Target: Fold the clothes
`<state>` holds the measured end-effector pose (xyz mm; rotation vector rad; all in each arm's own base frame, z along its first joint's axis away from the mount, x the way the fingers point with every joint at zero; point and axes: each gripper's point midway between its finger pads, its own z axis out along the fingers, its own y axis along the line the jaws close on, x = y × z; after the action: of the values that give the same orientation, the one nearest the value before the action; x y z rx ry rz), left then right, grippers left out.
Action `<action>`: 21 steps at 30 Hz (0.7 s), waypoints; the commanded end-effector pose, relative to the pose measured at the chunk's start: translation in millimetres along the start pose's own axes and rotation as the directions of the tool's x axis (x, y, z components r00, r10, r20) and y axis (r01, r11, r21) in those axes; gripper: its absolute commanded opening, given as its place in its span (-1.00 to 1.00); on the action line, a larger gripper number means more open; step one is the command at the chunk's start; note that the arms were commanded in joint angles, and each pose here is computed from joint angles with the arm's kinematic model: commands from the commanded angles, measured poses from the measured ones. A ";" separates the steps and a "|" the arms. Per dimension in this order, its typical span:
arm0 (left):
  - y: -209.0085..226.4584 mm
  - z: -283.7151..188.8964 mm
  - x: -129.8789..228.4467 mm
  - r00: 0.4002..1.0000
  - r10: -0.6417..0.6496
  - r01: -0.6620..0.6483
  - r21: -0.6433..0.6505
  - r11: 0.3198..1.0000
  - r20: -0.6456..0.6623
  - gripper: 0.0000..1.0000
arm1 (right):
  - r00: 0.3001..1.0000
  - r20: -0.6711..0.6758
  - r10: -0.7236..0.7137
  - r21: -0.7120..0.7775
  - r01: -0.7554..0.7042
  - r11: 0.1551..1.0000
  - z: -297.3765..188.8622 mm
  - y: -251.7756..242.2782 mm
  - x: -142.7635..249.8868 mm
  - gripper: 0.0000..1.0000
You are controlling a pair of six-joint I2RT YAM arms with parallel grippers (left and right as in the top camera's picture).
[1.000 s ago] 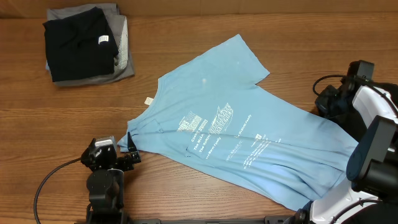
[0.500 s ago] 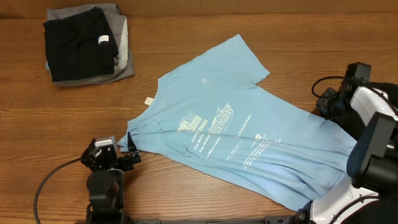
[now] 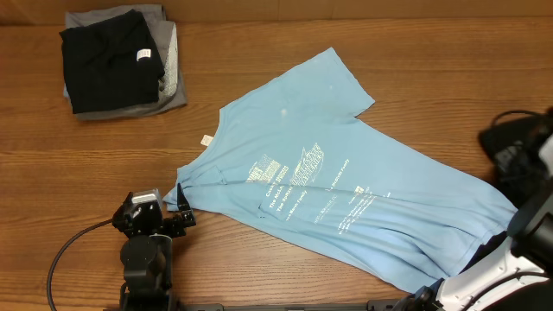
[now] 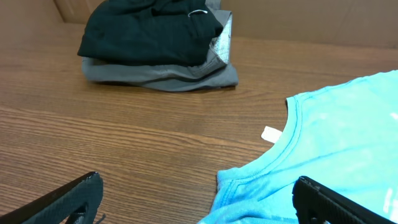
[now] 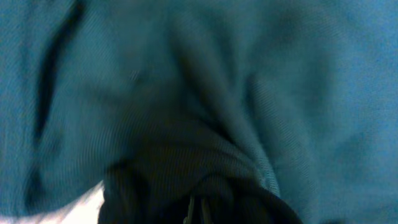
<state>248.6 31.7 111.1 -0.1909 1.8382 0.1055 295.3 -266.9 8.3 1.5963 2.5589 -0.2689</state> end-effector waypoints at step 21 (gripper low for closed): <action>2.3 0.2 0.9 1.000 0.022 -0.022 -0.013 1.000 0.000 1.00 | 0.934 0.018 0.358 0.075 -0.358 0.931 -128.7 -43.0 -13.2 1.00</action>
<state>248.6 31.7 111.1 -0.1909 1.8382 0.1055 276.9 -269.1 148.3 1.9499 2.2659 -0.3031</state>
